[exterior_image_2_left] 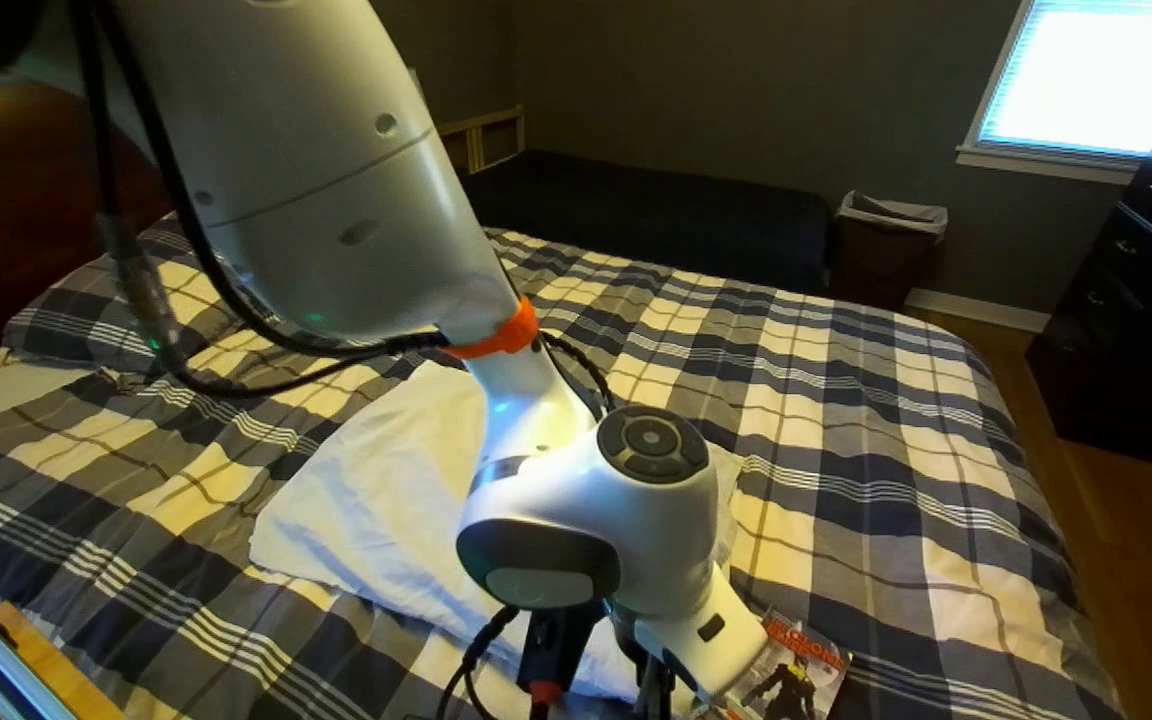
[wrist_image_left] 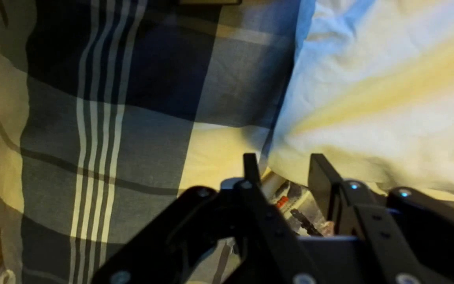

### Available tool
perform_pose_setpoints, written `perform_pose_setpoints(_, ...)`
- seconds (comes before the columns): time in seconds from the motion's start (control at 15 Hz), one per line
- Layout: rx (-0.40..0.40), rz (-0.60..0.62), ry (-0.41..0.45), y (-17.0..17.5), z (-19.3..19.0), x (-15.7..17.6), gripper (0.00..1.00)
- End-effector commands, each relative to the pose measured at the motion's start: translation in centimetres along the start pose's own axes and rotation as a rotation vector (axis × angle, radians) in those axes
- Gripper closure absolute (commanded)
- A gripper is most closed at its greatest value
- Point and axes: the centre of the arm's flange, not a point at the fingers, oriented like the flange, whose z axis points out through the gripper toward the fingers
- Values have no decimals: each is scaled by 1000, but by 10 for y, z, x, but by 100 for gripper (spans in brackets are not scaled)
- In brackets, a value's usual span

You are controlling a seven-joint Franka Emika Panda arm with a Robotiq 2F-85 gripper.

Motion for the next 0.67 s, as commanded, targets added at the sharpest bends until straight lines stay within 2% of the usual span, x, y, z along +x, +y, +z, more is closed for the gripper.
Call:
perform_pose_setpoints(0.0, 50, -86, 55, 12, -75, -36, 29)
perform_pose_setpoints(0.27, 81, -306, 87, 3, -126, -64, 1)
perform_pose_setpoints(0.6, 51, -605, 117, -35, -166, -98, 0)
